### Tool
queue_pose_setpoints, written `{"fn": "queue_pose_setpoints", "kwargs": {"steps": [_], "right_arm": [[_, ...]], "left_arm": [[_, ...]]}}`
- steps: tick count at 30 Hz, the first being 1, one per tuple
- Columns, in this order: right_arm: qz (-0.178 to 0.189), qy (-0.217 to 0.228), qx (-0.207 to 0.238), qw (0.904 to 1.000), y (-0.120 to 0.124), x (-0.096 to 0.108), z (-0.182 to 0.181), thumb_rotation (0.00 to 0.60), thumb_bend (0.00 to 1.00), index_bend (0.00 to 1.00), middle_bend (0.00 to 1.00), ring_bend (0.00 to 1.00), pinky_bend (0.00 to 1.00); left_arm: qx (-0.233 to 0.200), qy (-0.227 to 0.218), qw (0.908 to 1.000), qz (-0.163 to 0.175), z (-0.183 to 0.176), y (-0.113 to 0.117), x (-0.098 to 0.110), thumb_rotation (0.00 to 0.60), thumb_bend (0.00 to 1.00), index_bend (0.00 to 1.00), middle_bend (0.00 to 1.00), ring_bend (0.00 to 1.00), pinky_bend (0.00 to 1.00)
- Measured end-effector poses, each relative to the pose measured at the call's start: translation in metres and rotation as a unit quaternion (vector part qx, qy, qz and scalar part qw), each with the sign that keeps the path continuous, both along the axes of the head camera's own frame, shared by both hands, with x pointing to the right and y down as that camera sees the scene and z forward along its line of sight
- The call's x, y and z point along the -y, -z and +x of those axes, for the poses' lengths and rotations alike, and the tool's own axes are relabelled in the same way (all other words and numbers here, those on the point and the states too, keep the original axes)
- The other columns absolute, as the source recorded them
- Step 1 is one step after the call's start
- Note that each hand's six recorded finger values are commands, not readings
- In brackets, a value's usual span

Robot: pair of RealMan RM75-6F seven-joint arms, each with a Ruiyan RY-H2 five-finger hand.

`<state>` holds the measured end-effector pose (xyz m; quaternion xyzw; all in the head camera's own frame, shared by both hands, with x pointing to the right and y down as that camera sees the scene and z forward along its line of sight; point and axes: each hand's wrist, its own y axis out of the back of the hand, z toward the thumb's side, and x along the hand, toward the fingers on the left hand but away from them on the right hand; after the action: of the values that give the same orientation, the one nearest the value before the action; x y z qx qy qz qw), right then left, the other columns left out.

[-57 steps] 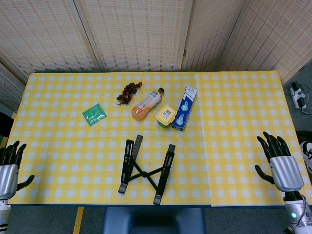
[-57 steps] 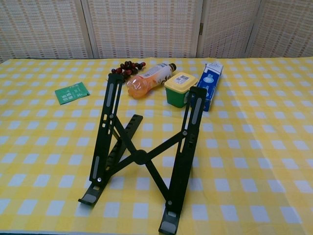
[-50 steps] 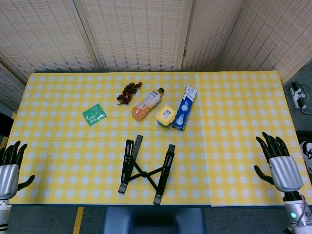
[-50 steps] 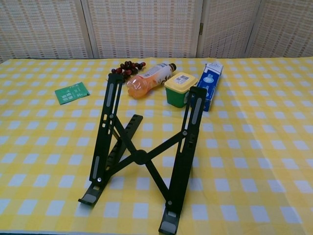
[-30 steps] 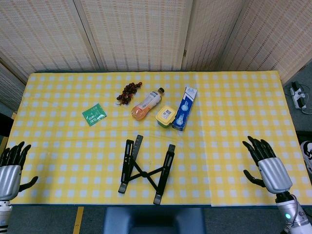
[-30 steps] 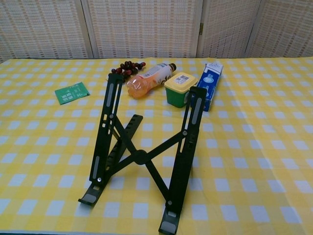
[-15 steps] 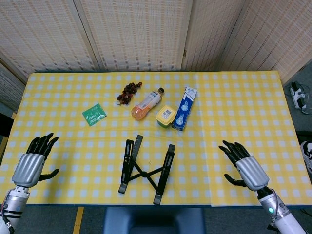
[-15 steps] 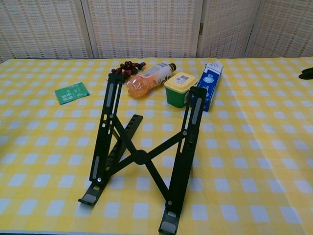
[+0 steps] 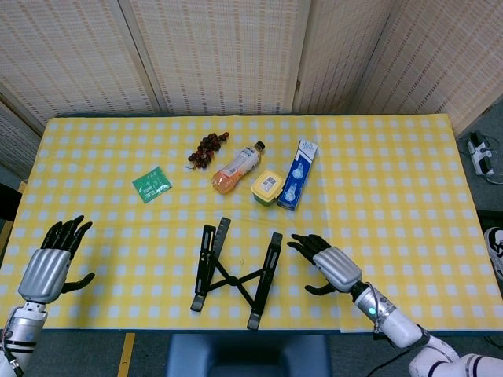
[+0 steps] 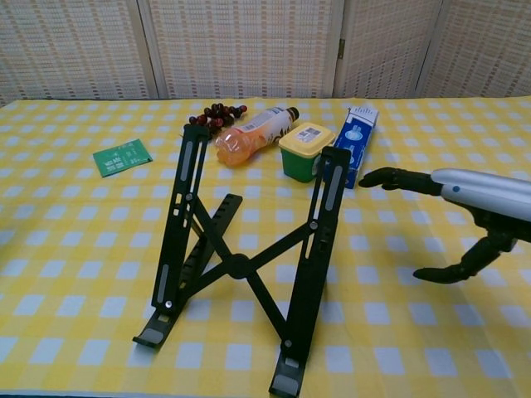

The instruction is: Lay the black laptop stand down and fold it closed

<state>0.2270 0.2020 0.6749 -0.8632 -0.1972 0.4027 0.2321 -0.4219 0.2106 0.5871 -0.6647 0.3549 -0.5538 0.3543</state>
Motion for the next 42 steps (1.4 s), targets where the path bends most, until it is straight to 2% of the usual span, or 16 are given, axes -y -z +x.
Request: {"fn": "queue_pose_setpoints", "kwargs": {"steps": [4, 12, 16, 20, 23, 26, 31, 38, 42], "right_arm": [[-0.019, 0.001, 0.022, 0.9996, -0.009, 0.004, -0.024, 0.600, 0.28, 0.00, 0.00, 0.06, 0.00], [-0.089, -0.043, 0.078, 0.9920, -0.010, 0.007, -0.044, 0.600, 0.28, 0.00, 0.00, 0.05, 0.00], [-0.134, -0.076, 0.108, 0.9821, -0.012, 0.010, -0.056, 0.600, 0.27, 0.00, 0.00, 0.05, 0.00], [-0.178, -0.108, 0.138, 0.9683, -0.016, 0.013, -0.074, 0.600, 0.28, 0.00, 0.00, 0.05, 0.00], [-0.199, -0.122, 0.157, 0.9595, -0.018, 0.016, -0.090, 0.600, 0.28, 0.00, 0.00, 0.05, 0.00], [-0.202, -0.124, 0.166, 0.9573, -0.020, 0.023, -0.102, 0.600, 0.28, 0.00, 0.00, 0.06, 0.00], [-0.187, -0.129, 0.168, 0.9594, -0.024, 0.038, -0.113, 0.600, 0.28, 0.00, 0.00, 0.06, 0.00], [-0.157, -0.114, 0.153, 0.9689, -0.031, 0.063, -0.134, 0.600, 0.28, 0.00, 0.01, 0.07, 0.00], [-0.146, -0.096, 0.152, 0.9727, -0.027, 0.071, -0.146, 0.600, 0.28, 0.00, 0.02, 0.07, 0.00]], "left_arm": [[0.002, 0.003, 1.0000, -0.001, -0.002, 0.001, -0.003, 0.600, 0.22, 0.03, 0.01, 0.00, 0.00], [0.004, 0.012, 0.9999, -0.003, -0.008, 0.001, -0.006, 0.600, 0.22, 0.03, 0.01, 0.00, 0.00], [0.002, 0.014, 0.9999, -0.004, -0.009, 0.001, -0.008, 0.600, 0.22, 0.03, 0.01, 0.00, 0.00], [0.003, 0.014, 0.9999, -0.005, -0.010, 0.000, -0.009, 0.600, 0.22, 0.03, 0.01, 0.00, 0.00], [0.003, 0.014, 0.9999, -0.004, -0.010, 0.000, -0.009, 0.600, 0.22, 0.03, 0.01, 0.00, 0.00], [0.003, 0.014, 0.9999, -0.004, -0.011, 0.000, -0.009, 0.600, 0.22, 0.03, 0.01, 0.00, 0.00], [0.006, 0.015, 0.9999, -0.005, -0.012, -0.001, -0.009, 0.600, 0.22, 0.03, 0.01, 0.00, 0.00], [0.009, 0.014, 0.9998, -0.006, -0.012, -0.003, -0.008, 0.600, 0.22, 0.03, 0.01, 0.00, 0.00], [0.006, 0.013, 0.9999, -0.007, -0.011, -0.004, -0.007, 0.600, 0.22, 0.03, 0.01, 0.00, 0.00]]}}
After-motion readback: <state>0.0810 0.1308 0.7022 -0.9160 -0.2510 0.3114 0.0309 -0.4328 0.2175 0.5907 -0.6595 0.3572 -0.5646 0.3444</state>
